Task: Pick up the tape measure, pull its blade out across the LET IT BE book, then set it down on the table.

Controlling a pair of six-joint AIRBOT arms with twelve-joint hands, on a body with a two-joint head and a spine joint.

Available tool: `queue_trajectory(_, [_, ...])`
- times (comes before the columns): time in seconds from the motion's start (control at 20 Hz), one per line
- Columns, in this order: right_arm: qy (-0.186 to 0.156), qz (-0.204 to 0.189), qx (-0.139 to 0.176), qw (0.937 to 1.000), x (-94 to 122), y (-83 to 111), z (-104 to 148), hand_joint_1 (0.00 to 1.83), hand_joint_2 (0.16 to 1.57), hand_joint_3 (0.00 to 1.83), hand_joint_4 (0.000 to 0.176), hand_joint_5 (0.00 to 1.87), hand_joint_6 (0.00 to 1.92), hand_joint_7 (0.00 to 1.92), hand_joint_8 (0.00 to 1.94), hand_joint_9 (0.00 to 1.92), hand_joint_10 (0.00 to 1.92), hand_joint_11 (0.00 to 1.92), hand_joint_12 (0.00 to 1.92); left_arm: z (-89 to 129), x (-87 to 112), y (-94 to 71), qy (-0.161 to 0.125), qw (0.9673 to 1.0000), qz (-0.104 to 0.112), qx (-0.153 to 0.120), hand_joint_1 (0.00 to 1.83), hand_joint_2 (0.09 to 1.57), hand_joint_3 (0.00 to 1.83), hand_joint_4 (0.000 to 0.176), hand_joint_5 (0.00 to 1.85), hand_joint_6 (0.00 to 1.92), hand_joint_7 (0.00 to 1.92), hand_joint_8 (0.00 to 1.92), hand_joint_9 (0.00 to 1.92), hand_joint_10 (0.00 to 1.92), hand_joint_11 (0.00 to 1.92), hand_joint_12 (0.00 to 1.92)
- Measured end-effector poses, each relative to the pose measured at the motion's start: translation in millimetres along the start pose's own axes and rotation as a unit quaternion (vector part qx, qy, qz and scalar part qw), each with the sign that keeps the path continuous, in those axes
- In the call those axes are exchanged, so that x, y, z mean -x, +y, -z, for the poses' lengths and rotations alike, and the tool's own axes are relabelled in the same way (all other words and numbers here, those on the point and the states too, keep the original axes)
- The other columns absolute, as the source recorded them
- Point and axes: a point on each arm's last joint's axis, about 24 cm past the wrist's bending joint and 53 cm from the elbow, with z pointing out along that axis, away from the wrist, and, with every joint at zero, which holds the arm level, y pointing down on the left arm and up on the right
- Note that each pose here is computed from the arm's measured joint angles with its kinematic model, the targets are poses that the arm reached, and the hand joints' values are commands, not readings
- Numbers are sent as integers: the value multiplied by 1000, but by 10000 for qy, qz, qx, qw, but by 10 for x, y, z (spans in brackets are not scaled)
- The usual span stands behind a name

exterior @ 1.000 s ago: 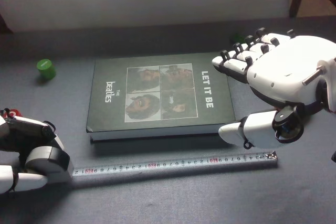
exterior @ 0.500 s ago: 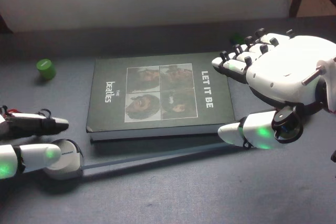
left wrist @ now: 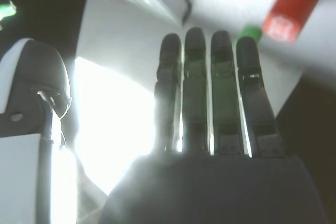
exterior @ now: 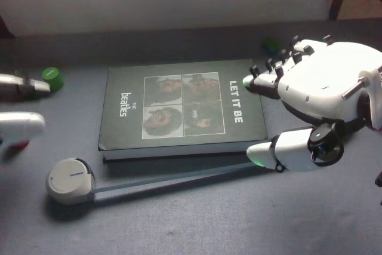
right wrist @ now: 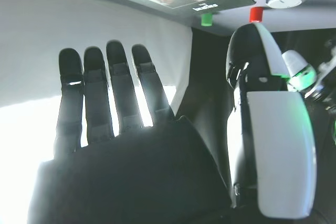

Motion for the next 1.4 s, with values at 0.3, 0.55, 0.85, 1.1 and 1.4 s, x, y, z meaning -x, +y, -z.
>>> queue_trajectory(0.3, [13, 2, 13, 10000, -19, 23, 16, 1014, 1051, 0, 0, 845, 1800, 955, 1787, 1177, 1893, 1302, 1913, -274, -5, -713, -273, 9960, -830, -202, 1034, 1191, 0, 0, 748, 1818, 773, 1883, 928, 1908, 997, 1910])
queue_trajectory(0.55, [-36, -2, -82, 10000, -48, 85, -6, 1105, 1114, 12, 0, 1152, 1921, 1496, 1941, 1631, 1921, 1832, 1921, -460, -214, -1503, -332, 9304, -3634, -330, 1097, 1151, 0, 0, 1089, 1921, 1116, 1921, 1169, 1921, 1250, 1921])
queue_trajectory(0.85, [-299, 11, -338, 9990, 57, 175, 20, 939, 1284, 7, 176, 1246, 1921, 1497, 1941, 1702, 1921, 1886, 1921, -495, -411, -1513, -606, 9569, -2839, 72, 753, 1311, 5, 174, 1428, 1921, 1489, 1921, 1542, 1921, 1594, 1921])
queue_trajectory(1.1, [-463, 108, -669, 9966, 79, 161, 31, 970, 1286, 1, 176, 1211, 1921, 1505, 1941, 1738, 1921, 1921, 1921, -405, -956, -1473, -670, 9580, -2707, 674, 716, 1297, 0, 176, 1409, 1921, 1582, 1921, 1715, 1921, 1786, 1921])
queue_trajectory(1.4, [-633, 285, -546, 9961, 116, 274, 87, 1038, 1269, 0, 176, 1247, 1921, 1524, 1941, 1741, 1921, 1921, 1921, -192, -1498, -1380, -790, 9584, -2397, 1332, 716, 1344, 6, 176, 1288, 1921, 1551, 1921, 1663, 1921, 1759, 1921])
